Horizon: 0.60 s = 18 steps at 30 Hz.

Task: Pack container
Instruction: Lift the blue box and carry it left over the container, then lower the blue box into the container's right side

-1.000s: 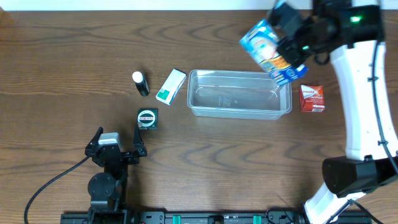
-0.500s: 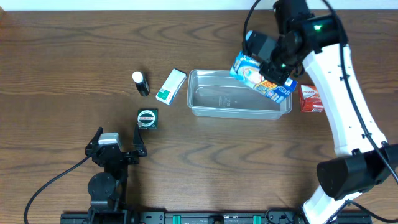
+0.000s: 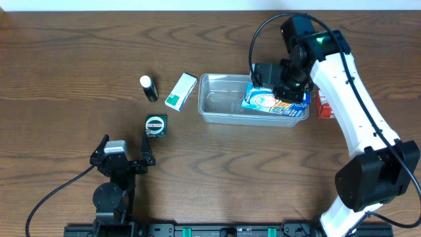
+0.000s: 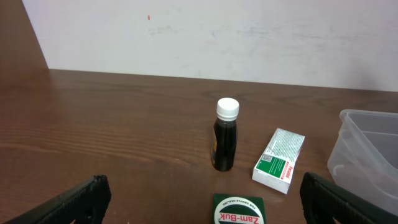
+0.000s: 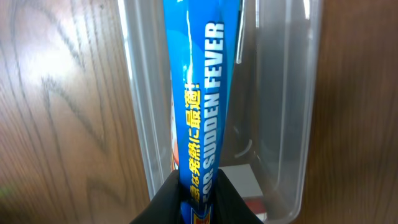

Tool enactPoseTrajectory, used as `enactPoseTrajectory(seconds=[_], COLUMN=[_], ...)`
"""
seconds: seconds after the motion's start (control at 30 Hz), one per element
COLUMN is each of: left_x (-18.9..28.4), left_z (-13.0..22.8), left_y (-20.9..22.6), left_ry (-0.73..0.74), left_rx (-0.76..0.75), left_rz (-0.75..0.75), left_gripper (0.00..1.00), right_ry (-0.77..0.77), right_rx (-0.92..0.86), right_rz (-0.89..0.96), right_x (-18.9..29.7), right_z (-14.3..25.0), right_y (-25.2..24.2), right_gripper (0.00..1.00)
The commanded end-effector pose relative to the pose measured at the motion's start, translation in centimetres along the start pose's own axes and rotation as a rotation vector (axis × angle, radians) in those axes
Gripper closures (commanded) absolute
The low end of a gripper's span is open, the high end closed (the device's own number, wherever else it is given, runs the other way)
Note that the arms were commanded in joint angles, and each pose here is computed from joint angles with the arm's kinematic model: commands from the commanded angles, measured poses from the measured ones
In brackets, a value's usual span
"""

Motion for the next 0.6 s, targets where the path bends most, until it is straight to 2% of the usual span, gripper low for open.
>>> enactPoseTrajectory(seconds=[0.0,0.57], left_x=[-0.2,-0.2], left_z=[1.8,1.8], left_y=[0.1,0.1], left_ry=[0.044,0.044], left_rx=[-0.01,-0.01], left_rz=[-0.007,-0.007], left_gripper=[0.02,0.02], right_ry=[-0.009,-0.003], right_rx=[0.12,0.108], right_rz=[-0.025,-0.031], right_x=[-0.5,-3.2], right_z=[0.1,1.2], right_y=[0.6,0.5], right_gripper=[0.86,0.86])
Point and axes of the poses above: each gripper's point midway between its finger pads, its own x axis back along the fingers, its own y axis along the line the jaws close on, z = x × y, the point moved 2 cm from there along x, back along the fingers, and after that the axes turned 8 degrees about -x, right-handed, at the moved point
